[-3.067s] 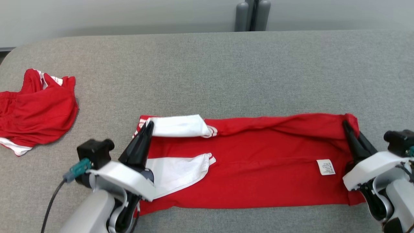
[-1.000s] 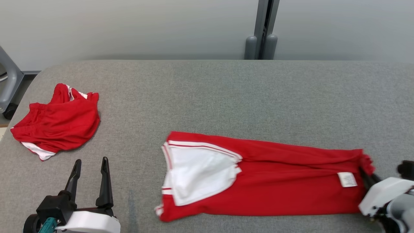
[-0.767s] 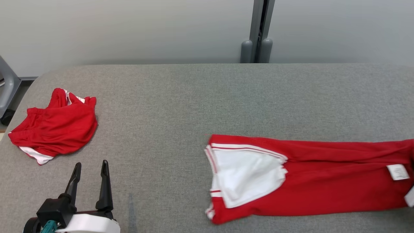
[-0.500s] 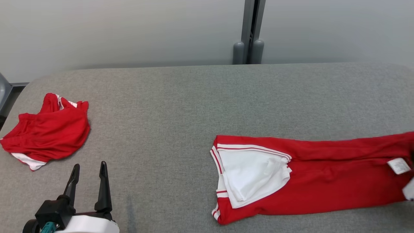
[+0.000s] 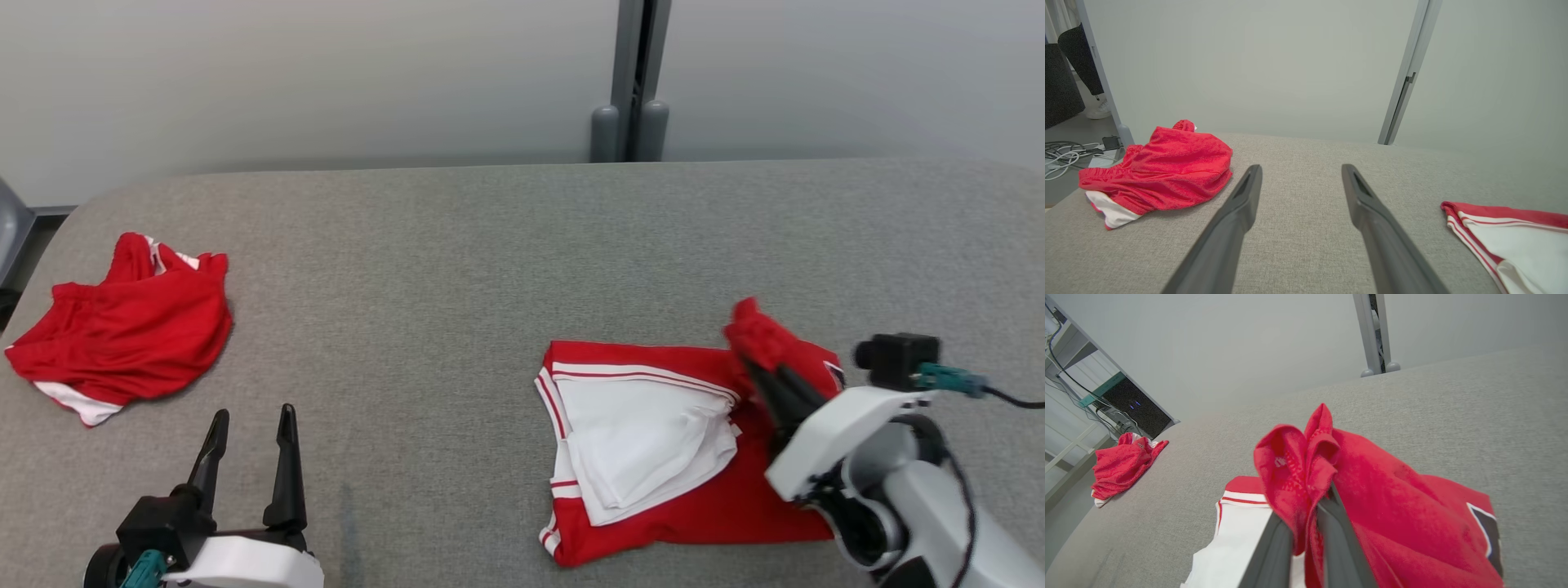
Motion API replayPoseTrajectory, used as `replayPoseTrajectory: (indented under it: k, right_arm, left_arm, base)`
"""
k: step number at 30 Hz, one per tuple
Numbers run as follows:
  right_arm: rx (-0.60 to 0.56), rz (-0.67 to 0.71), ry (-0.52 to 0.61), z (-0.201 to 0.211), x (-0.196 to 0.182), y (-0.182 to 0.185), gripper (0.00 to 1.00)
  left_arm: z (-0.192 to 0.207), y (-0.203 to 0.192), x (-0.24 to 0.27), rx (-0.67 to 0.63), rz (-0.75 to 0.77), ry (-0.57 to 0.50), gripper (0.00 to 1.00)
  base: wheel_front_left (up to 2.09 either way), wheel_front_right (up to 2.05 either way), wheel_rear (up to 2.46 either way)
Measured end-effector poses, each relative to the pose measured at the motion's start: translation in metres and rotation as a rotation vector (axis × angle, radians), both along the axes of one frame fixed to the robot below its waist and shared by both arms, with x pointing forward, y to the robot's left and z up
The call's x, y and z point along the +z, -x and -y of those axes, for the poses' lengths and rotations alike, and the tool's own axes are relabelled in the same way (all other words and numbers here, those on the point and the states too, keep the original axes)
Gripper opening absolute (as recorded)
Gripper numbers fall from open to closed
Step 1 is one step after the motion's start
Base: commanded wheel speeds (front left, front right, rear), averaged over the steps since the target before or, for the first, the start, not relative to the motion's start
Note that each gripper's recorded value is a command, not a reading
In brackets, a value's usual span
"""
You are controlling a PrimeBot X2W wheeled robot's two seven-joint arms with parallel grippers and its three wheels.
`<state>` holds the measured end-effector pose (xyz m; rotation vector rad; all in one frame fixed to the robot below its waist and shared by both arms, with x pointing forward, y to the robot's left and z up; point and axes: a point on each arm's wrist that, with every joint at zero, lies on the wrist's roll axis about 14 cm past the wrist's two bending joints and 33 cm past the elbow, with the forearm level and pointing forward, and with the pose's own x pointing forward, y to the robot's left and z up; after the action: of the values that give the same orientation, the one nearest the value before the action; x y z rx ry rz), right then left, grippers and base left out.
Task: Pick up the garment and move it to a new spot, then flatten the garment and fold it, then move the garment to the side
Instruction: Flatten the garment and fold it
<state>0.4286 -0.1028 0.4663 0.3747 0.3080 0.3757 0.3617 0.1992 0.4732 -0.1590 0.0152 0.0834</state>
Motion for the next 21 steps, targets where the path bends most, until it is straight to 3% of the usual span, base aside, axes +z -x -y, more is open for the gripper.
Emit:
replayPoseTrajectory:
  k: [10, 21]
  right_arm:
    - [0.199, -0.035, -0.094, -0.1, 0.001, 0.015, 0.0]
    - [0.24, -0.076, -0.084, -0.128, -0.016, 0.017, 0.02]
  left_arm:
    - [-0.015, 0.008, -0.005, 0.049, -0.017, 0.011, 1.0]
    - [-0.021, 0.011, -0.009, 0.066, -0.033, 0.013, 1.0]
  base:
    - [0.0, 0.0, 0.0]
    - [0.0, 0.0, 0.0]
